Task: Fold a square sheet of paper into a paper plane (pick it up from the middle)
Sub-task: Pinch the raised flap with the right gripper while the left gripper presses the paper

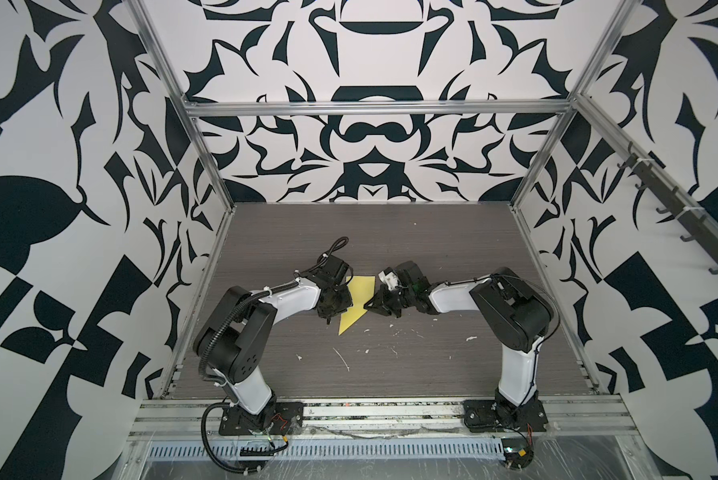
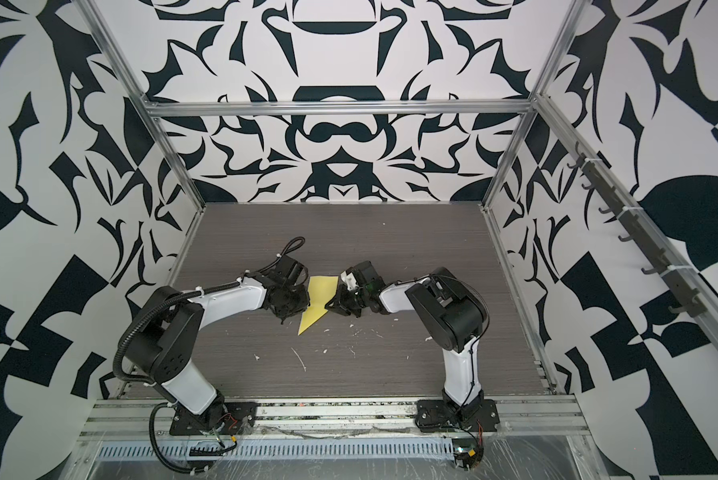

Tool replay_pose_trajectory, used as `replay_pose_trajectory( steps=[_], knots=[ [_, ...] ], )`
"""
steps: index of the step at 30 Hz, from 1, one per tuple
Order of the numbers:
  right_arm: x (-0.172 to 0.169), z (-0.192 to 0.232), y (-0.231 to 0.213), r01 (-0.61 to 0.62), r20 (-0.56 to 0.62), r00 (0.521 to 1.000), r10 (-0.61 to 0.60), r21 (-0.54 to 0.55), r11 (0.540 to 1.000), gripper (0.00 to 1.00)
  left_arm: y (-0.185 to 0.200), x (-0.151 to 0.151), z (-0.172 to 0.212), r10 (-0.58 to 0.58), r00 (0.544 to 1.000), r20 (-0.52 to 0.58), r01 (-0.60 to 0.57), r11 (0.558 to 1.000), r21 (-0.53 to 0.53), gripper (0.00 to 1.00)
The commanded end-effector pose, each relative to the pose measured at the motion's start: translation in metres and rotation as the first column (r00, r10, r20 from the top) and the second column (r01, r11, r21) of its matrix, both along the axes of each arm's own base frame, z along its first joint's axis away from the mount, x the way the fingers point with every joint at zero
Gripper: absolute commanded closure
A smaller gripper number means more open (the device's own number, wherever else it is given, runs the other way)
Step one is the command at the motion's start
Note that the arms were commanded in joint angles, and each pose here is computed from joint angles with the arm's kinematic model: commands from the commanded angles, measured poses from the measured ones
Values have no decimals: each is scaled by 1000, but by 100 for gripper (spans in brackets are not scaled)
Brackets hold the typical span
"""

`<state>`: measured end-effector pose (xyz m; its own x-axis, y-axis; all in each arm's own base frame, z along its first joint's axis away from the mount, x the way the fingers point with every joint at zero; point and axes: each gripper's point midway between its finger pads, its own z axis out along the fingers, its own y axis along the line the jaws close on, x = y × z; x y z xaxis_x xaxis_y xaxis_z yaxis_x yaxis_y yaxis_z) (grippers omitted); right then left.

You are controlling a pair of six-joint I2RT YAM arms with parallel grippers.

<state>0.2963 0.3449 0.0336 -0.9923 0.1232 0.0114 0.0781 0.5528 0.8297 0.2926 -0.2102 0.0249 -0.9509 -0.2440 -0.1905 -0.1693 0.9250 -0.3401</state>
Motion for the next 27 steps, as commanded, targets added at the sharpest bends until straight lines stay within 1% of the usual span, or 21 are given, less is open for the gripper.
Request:
replay_pose_trajectory(
  steps=[1, 3, 4, 5, 7, 8, 10, 12, 13, 15, 18, 20, 24, 27],
  knots=[
    [13, 27, 3, 36, 66, 997, -39, 42, 998, 99, -3, 11, 30, -16, 997, 70, 17, 1000, -18, 87],
    [18, 32, -6, 83, 82, 993, -85, 33, 996, 100, -9, 17, 53, -35, 989, 147, 43, 997, -57, 78],
    [20, 34, -11, 109, 85, 990, -111, 28, 994, 100, -11, 20, 62, -41, 982, 183, 55, 996, -73, 72],
    [22, 38, -18, 136, 93, 986, -138, 23, 990, 100, -15, 23, 73, -54, 972, 229, 78, 992, -99, 63],
    [25, 40, -33, 196, 89, 977, -195, -7, 981, 100, -24, 26, 90, -91, 944, 316, 143, 979, -146, 49],
    [26, 41, -41, 226, 81, 971, -224, -23, 974, 100, -31, 26, 97, -123, 924, 361, 193, 967, -164, 40],
    [25, 41, -57, 276, 59, 960, -273, -61, 959, 100, -44, 25, 109, -187, 871, 454, 288, 943, -165, 31],
    [23, 38, -74, 323, 25, 946, -322, -108, 940, 100, -56, 22, 113, -257, 809, 529, 369, 922, -118, 16],
    [24, 38, -79, 338, 17, 941, -339, -117, 934, 100, -61, 21, 115, -281, 786, 551, 396, 913, -99, 11],
    [24, 38, -90, 376, -18, 924, -381, -127, 918, 100, -72, 19, 114, -338, 724, 601, 447, 894, -36, 8],
    [25, 37, -100, 418, -54, 902, -428, -135, 898, 100, -88, 13, 111, -410, 627, 662, 527, 850, 28, 8],
    [26, 36, -105, 436, -74, 890, -449, -142, 888, 100, -94, 11, 103, -439, 583, 684, 558, 828, 56, 8],
    [27, 36, -111, 460, -114, 871, -477, -147, 876, 100, -110, 1, 87, -523, 418, 743, 639, 750, 169, 10],
    [30, 37, -113, 471, -139, 861, -489, -144, 870, 100, -118, -5, 73, -579, 327, 747, 673, 697, 246, 16]
  ],
)
